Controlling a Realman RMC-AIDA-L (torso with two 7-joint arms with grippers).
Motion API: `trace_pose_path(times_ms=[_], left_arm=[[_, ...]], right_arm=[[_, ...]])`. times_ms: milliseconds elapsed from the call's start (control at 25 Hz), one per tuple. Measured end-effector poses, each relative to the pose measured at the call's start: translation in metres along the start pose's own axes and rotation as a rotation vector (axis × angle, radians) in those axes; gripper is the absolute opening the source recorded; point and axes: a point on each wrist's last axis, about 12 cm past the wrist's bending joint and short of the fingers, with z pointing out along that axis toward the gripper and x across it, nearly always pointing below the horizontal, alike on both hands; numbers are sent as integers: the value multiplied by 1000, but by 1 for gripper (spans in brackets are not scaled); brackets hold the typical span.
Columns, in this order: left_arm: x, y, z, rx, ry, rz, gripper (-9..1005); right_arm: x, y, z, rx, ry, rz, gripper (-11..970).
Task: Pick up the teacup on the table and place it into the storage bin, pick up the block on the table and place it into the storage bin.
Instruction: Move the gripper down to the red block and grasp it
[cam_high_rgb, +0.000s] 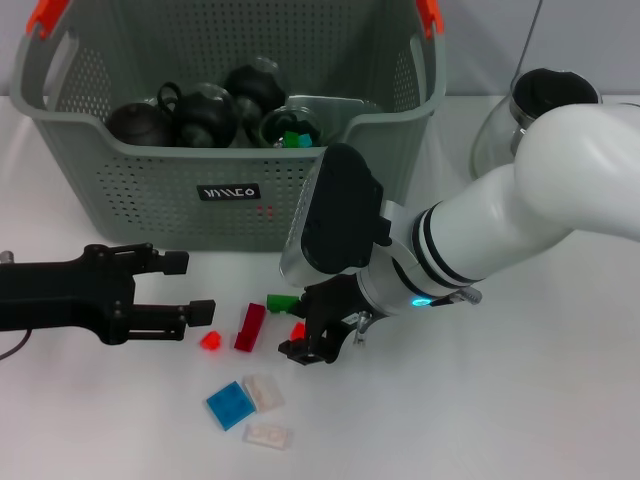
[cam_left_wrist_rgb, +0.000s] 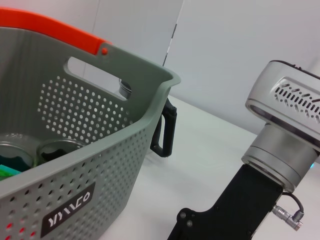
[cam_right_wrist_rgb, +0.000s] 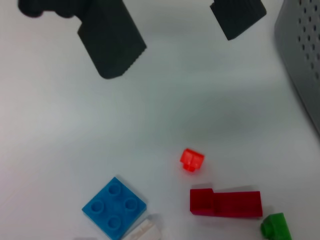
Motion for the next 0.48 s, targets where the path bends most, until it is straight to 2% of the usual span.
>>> trace_pose_path(times_ms=[200,480], left_arm=[[1,0,-1,-3,0,-1,843],[2,0,0,-4,0,2,843]], right_arm=[[1,2,4,0,-11,15,505],[7,3,9,2,-7,35,507]])
